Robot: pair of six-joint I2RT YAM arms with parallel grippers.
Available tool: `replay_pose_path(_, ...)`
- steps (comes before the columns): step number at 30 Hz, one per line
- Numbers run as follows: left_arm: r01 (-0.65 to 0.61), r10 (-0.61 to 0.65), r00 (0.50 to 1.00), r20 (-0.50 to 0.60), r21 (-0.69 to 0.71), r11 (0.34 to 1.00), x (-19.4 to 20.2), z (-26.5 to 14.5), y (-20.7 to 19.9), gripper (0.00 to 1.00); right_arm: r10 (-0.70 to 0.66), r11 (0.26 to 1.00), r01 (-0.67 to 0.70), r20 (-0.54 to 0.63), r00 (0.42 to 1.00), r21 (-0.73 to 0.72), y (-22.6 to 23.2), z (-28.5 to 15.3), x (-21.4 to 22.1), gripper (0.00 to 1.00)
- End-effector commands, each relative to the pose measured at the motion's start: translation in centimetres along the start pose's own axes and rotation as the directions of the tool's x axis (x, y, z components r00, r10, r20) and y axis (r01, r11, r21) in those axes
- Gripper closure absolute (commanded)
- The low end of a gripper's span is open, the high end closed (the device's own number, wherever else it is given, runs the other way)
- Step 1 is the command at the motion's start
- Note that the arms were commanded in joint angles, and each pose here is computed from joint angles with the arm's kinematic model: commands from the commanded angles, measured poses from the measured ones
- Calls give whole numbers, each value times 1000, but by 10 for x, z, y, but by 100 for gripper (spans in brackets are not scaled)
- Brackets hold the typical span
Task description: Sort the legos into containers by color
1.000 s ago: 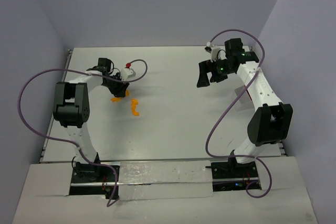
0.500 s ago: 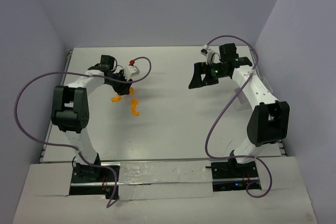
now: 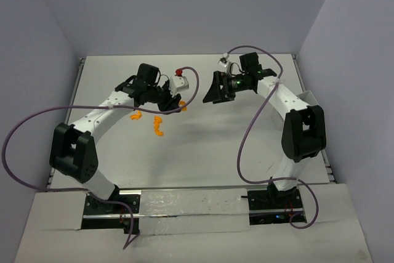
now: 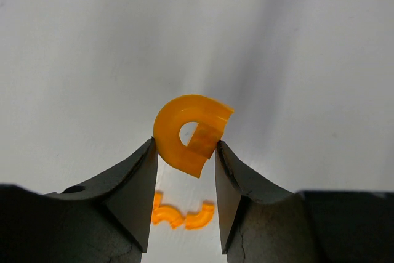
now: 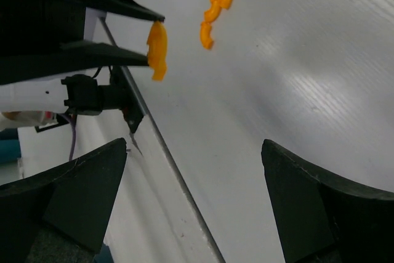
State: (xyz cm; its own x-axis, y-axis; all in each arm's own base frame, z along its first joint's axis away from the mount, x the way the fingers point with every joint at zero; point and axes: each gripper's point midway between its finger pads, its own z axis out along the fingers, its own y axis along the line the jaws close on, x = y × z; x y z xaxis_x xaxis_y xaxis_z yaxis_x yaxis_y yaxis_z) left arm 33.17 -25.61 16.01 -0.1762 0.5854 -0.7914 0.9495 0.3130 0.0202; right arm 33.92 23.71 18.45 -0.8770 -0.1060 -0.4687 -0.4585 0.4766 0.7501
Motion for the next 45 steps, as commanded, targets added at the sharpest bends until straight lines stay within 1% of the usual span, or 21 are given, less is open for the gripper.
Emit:
replay_pose_path(1,51,-61,982,179,64,997,-58,-12,-26,75,-29,990,31,14,999,-135,28,15,-9,7)
replay_pose_path(5,70,-85,977,196,83,994,-75,-13,-37,75,-12,987,11,-11,1000,-159,32,25,-8,9)
replay_pose_path(9,63,-78,980,183,83,995,-76,-9,-44,76,-10,983,6,-23,1000,-182,37,29,-6,11)
replay_pose_path(13,43,-55,984,172,71,997,-74,-5,-49,76,-13,980,5,-39,999,-201,43,34,-2,16)
replay_pose_path(22,28,-26,985,172,-9,1000,-75,-2,-37,77,9,973,-31,-95,995,-231,45,46,22,45)
replay_pose_path(23,31,-27,985,168,-17,999,-74,-2,-36,77,4,972,-27,-94,996,-235,46,46,22,46)
replay_pose_path(29,24,-13,987,163,-66,998,-71,0,-28,76,12,969,-36,-101,995,-243,49,45,26,68)
replay_pose_path(31,24,-8,988,155,-99,995,-69,0,-21,72,10,968,-34,-98,995,-248,51,44,24,81)
replay_pose_path(32,25,-9,988,151,-107,994,-68,0,-20,66,10,968,-33,-94,995,-248,52,42,22,87)
replay_pose_path(33,31,-12,991,137,-136,990,-65,0,-15,53,9,968,-30,-87,996,-248,52,40,19,97)
replay_pose_path(34,42,-22,992,122,-165,985,-62,0,-10,45,8,969,-28,-83,997,-246,52,37,19,100)
replay_pose_path(35,66,-46,994,100,-212,975,-57,-1,-1,33,9,971,-28,-79,997,-237,51,34,18,100)
replay_pose_path(36,83,-63,994,87,-247,965,-53,-2,5,12,3,976,-18,-69,998,-219,48,28,16,100)
replay_pose_path(37,102,-85,994,70,-296,950,-48,-4,13,1,-3,984,-7,-56,998,-176,40,18,14,100)
replay_pose_path(38,107,-89,993,72,-298,949,-49,-5,13,1,-8,987,-1,-58,998,-159,34,10,17,100)
replay_pose_path(39,113,-99,993,60,-331,937,-45,-9,18,1,-29,997,27,-36,999,-75,21,1,11,100)
replay_pose_path(40,118,-102,993,63,-345,931,-43,-14,19,1,-115,993,115,-9,993,-1,2,-17,4,100)
replay_pose_path(41,129,-109,991,76,-363,923,-43,-21,22,1,-104,987,109,-49,993,119,-21,-43,14,100)
replay_pose_path(42,137,-112,990,86,-369,919,-43,-24,22,1,-119,959,132,-67,991,252,-44,-63,16,100)
replay_pose_path(43,152,-124,987,98,-373,915,-43,-29,22,1,-156,925,176,-87,984,336,-61,-81,17,100)
replay_pose_path(45,184,-155,982,104,-388,903,-39,-35,24,1,-158,846,190,-106,982,499,-86,-129,23,100)
